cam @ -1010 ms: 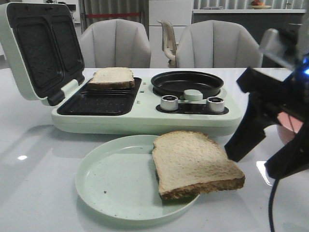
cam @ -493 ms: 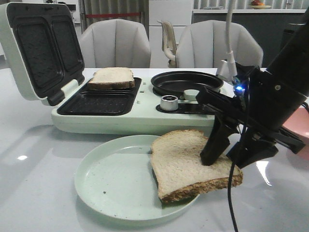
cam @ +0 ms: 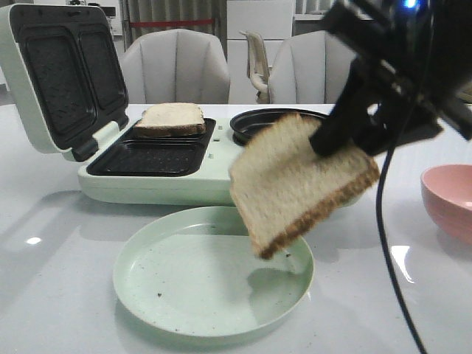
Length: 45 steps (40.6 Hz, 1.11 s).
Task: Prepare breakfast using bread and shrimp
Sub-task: 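Grasp the remaining bread slice on the plate with the right gripper, then carry the bread to the nearer square plate and release it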
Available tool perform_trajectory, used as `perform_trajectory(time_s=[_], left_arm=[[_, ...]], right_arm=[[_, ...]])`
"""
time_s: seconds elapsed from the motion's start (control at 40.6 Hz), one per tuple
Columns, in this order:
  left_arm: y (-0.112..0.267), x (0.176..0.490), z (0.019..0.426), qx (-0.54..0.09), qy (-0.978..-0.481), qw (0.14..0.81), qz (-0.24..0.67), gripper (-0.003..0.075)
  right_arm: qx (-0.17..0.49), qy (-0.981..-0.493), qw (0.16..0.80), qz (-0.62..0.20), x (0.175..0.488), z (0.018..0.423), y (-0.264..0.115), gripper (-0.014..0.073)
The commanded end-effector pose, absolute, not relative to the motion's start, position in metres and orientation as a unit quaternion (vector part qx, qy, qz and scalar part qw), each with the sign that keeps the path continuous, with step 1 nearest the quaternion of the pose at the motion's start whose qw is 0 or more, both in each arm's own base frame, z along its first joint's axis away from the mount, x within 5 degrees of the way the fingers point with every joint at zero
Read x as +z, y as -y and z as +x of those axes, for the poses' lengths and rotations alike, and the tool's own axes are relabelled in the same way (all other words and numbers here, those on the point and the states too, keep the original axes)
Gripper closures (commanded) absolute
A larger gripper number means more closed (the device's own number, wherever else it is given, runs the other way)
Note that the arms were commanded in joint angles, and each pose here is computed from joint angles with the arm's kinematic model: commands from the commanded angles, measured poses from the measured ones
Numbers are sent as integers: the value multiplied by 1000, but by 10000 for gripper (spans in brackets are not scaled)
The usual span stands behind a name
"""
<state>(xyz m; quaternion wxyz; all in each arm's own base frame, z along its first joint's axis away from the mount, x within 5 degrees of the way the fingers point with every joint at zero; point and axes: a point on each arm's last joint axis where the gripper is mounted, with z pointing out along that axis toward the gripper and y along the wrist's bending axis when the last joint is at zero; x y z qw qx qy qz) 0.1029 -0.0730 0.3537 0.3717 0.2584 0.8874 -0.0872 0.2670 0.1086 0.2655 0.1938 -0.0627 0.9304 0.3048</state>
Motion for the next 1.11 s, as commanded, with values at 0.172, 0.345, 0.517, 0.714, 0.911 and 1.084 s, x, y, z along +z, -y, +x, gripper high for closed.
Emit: perform_trajectory(time_s=[0.172,0.345,0.517,0.714,0.911,1.084], left_arm=[[75,366,105,-98,-868,411,260,265],[75,366,105,-98,-868,411,260,265],[75,366,105,-98,-868,411,260,265],[75,366,105,-98,-868,411,260,265],[75,366,105,-98,-868,411,260,265],[75,366,105,-98,-868,411,260,265]], right_arm=[[357,-854,369,-80,325,290,-144,560],[371,-844,385,-40,315,325,-177,560],[394,-843,366,-13,293,366,-209,560],[400,-844,356,-12,266,406,-236,457],[397,-848,352,-9,252,419,-240,115],[392,-849,353,-40,259,417,-235,80]])
